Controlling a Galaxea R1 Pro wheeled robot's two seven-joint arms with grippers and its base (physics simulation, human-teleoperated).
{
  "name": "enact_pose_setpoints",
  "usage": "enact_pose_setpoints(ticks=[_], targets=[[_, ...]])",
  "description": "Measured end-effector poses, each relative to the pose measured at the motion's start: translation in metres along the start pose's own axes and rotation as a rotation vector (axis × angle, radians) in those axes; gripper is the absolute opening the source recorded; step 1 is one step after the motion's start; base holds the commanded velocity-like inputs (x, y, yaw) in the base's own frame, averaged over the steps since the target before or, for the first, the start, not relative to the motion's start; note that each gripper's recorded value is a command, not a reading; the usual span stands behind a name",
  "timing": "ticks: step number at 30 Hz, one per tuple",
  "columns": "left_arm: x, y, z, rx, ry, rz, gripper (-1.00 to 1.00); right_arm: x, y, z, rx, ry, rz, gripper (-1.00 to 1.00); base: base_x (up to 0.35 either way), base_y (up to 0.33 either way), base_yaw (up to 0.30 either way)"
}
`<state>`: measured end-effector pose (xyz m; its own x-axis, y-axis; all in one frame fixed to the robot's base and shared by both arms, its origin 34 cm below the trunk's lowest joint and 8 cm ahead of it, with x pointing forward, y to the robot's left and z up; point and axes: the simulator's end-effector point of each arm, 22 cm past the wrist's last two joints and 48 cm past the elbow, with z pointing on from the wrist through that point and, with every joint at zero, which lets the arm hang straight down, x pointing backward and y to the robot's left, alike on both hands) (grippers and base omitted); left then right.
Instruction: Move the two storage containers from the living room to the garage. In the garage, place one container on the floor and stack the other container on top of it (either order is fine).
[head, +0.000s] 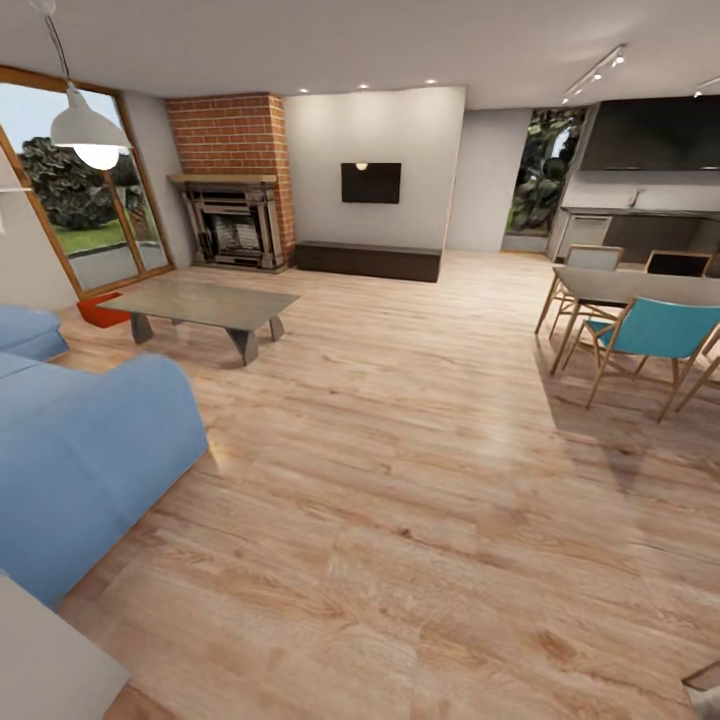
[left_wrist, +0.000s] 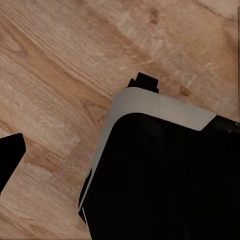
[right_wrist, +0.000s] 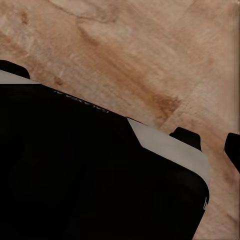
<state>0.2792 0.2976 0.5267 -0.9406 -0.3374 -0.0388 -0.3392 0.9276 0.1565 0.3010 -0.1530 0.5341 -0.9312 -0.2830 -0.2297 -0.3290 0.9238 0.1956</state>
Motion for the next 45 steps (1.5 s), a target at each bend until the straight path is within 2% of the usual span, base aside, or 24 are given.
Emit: enact_pose_setpoints(ticks=[19, 45], targets=[[-0.0007, 0.0009, 0.0001, -0.001, -0.001, -0.004, 1.0, -0.0001, 0.0012, 0.0002, -0.002, 0.0, -0.001, 1.0, 0.329, 0.0, 0.0], [-0.0013, 0.001, 0.0002, -0.001, -0.003, -0.003, 1.0, -0.0001, -0.0002, 0.0001, 0.0, 0.0, -0.001, 1.0, 0.229, 0.0, 0.0]])
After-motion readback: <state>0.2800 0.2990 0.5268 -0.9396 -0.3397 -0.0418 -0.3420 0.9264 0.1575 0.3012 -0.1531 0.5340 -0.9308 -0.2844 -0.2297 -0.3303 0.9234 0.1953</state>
